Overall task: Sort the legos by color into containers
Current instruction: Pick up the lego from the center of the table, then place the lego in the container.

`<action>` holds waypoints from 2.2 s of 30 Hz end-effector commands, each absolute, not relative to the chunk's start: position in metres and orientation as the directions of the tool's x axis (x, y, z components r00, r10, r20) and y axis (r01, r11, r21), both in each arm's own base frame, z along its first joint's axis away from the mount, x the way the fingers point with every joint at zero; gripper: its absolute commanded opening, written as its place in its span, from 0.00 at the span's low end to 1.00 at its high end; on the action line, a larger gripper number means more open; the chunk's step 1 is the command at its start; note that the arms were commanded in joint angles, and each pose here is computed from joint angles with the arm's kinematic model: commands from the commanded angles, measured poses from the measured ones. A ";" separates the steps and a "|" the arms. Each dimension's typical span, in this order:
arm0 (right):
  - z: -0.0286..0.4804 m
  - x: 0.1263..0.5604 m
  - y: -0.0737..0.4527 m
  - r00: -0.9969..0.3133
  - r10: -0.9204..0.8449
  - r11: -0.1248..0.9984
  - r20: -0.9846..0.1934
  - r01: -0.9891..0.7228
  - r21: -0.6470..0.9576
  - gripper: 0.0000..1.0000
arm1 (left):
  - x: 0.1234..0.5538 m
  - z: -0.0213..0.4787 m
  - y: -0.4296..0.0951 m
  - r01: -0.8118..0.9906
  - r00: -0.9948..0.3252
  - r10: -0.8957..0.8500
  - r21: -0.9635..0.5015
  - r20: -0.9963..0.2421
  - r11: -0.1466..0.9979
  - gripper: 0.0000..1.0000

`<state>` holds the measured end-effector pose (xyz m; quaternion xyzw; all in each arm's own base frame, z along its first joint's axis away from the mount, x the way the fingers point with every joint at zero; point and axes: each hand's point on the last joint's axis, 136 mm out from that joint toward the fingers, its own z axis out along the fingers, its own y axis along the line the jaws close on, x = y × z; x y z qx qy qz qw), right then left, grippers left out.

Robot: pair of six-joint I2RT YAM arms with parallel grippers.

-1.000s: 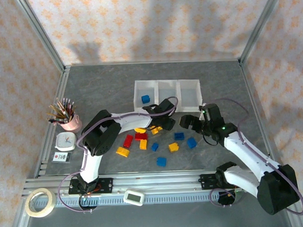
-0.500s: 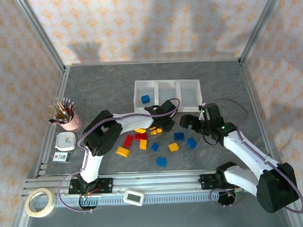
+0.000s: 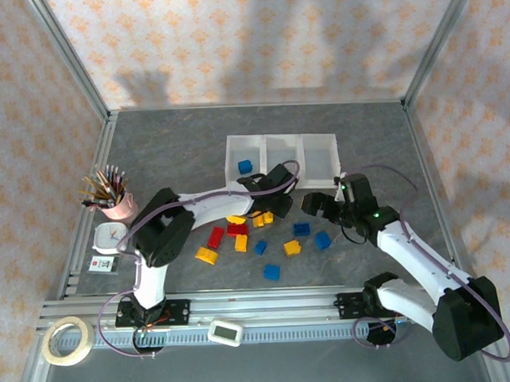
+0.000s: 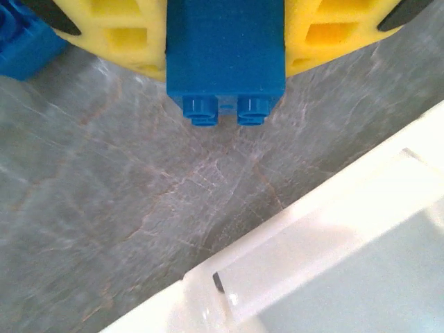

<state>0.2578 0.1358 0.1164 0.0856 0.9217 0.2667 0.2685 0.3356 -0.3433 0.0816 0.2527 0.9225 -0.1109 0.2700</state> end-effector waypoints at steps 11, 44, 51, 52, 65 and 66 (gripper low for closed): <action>0.174 0.294 0.162 -0.780 0.307 0.793 -0.546 -0.108 0.600 1.00 | 0.384 0.208 -0.272 0.234 -0.636 -0.037 -0.239 -0.771 0.942 0.20; 0.197 0.339 0.205 -0.715 0.270 0.736 -0.645 -0.278 0.617 1.00 | 0.526 0.109 -0.235 -0.109 -0.709 -0.251 -0.250 -0.659 0.962 0.39; 0.208 0.335 0.206 -0.724 0.252 0.733 -0.642 -0.290 0.615 1.00 | 0.522 0.127 -0.236 -0.087 -0.701 -0.245 -0.261 -0.670 0.961 0.48; 0.210 0.334 0.206 -0.723 0.252 0.731 -0.643 -0.293 0.616 1.00 | 0.521 0.128 -0.235 -0.087 -0.702 -0.243 -0.259 -0.669 0.962 0.48; 0.203 0.305 0.182 -0.757 0.255 0.785 -0.601 -0.201 0.586 1.00 | 0.453 0.181 -0.259 0.074 -0.697 -0.183 -0.323 -0.693 0.943 0.49; 0.200 0.302 0.177 -0.758 0.271 0.792 -0.593 -0.175 0.585 1.00 | 0.443 0.183 -0.263 0.091 -0.700 -0.171 -0.325 -0.693 0.941 0.49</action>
